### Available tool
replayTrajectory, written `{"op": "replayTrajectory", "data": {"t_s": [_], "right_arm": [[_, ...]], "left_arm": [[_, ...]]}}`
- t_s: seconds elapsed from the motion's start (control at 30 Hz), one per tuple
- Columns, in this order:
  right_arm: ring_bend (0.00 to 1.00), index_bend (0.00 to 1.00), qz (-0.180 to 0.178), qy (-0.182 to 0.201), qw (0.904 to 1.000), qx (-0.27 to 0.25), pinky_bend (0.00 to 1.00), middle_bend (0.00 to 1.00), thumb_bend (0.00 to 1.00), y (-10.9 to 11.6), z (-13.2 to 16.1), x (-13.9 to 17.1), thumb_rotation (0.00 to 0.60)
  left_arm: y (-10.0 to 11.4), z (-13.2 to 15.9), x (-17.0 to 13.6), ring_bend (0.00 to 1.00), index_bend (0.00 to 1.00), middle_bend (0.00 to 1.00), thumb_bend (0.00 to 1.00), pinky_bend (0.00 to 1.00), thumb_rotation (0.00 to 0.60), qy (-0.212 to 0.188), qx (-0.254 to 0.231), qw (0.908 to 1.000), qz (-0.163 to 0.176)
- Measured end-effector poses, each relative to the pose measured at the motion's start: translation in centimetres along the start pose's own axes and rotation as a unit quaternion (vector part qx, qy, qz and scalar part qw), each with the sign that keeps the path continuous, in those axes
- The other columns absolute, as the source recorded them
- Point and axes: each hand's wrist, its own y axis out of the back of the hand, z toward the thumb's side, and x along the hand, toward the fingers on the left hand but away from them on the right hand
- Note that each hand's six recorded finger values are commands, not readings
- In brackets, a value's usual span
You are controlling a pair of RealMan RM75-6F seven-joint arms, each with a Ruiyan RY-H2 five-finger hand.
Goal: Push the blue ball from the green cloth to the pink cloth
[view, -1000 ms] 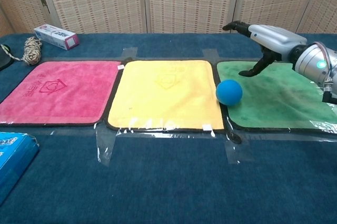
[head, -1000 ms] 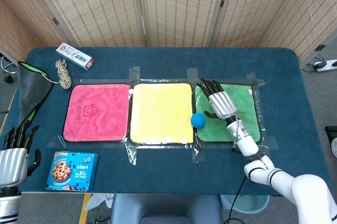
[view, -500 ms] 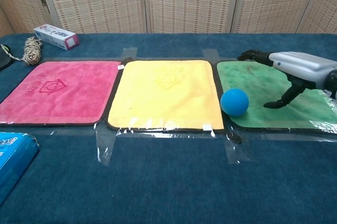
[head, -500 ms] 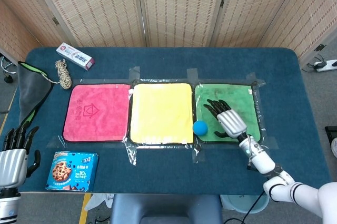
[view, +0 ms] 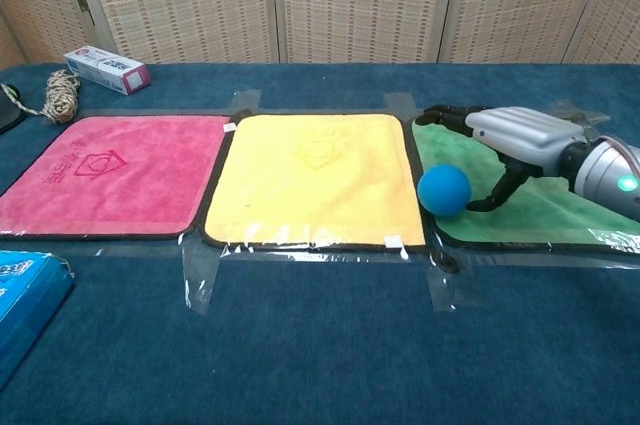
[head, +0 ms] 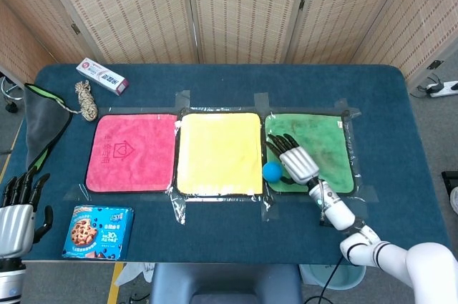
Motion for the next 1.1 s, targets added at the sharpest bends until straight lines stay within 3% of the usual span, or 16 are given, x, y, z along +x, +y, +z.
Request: {"op": "replayTrajectory", "data": {"t_s": [0.47, 0.7, 0.9, 1.1], "right_arm": [[0.00, 0.00, -0.050, 0.056, 0.9957, 0.054, 0.00, 0.00, 0.23, 2.4, 5.6, -5.9, 0.600], [0.00, 0.00, -0.068, 0.073, 0.9939, 0.046, 0.00, 0.00, 0.23, 3.5, 7.9, -7.2, 0.600], [0.00, 0.00, -0.080, 0.070, 0.9939, 0.028, 0.00, 0.00, 0.23, 4.6, 7.2, -6.2, 0.600], [0.00, 0.00, -0.076, 0.046, 0.9949, 0.047, 0.00, 0.00, 0.23, 5.6, 4.2, -4.3, 0.600]], "left_arm": [[0.0, -0.2, 0.0, 0.03, 0.14, 0.03, 0.63, 0.00, 0.600, -0.001, -0.002, 1.0000, 0.000], [0.3, -0.4, 0.0, 0.03, 0.14, 0.03, 0.63, 0.00, 0.600, 0.001, 0.000, 1.0000, 0.003], [0.3, -0.4, -0.1, 0.03, 0.14, 0.03, 0.63, 0.00, 0.600, 0.000, -0.001, 1.0000, 0.002], [0.2, 0.0, -0.2, 0.03, 0.14, 0.03, 0.63, 0.00, 0.600, -0.005, -0.003, 1.0000, 0.002]]}}
